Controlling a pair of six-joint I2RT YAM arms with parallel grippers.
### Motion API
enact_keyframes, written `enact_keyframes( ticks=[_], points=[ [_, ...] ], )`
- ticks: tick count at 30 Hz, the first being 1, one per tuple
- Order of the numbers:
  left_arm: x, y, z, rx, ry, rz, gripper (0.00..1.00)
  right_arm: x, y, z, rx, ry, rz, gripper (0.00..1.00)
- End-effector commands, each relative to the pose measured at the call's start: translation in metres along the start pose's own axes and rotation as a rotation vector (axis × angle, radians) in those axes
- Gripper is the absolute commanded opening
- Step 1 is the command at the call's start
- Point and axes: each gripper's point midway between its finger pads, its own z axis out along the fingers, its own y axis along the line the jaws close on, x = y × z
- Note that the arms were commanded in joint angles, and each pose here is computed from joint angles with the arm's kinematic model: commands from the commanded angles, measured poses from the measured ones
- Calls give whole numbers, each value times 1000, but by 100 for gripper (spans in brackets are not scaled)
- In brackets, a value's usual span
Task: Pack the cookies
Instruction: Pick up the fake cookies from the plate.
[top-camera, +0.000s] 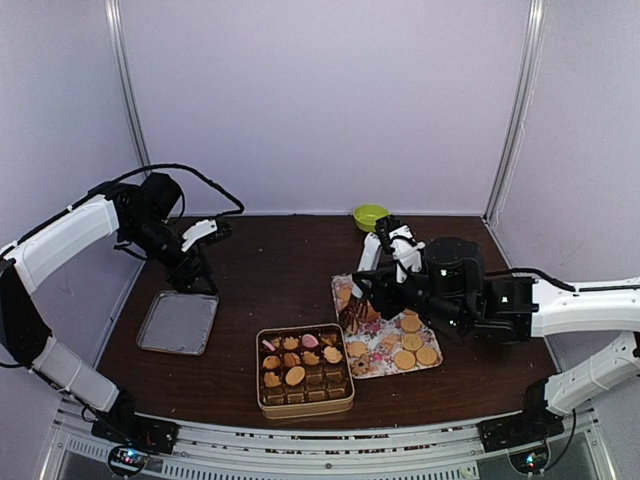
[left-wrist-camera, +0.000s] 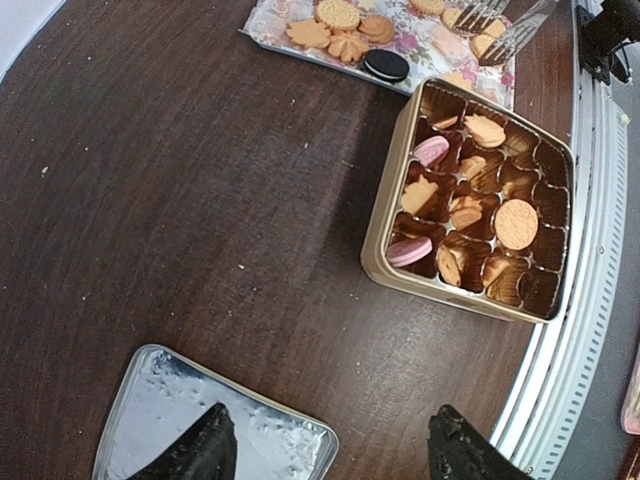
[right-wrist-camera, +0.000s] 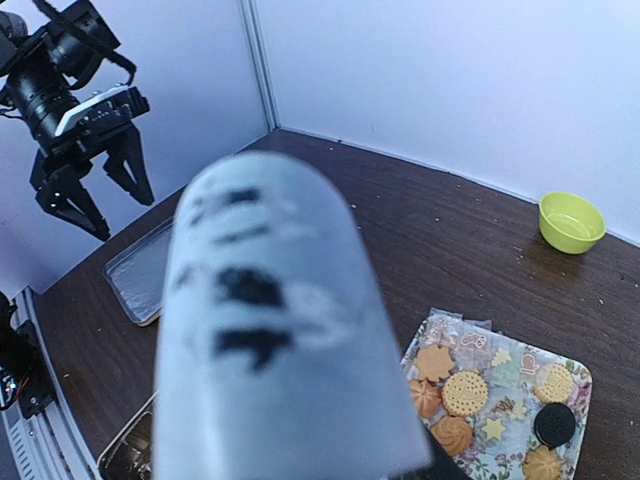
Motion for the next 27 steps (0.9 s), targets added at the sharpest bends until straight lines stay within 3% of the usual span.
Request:
enact_keyframes(
  ticks=[1,9,27],
  points=[
    [0,1,1,6,7,0,68,6,-24,-2,88,-13,45,38],
    [-4,1,-1,13,-2,-7,68,39,-35,15,130,49,55,38],
    [-4,-1,-5,4,-6,1,68,68,-29,33,94,69,132,40]
  ],
)
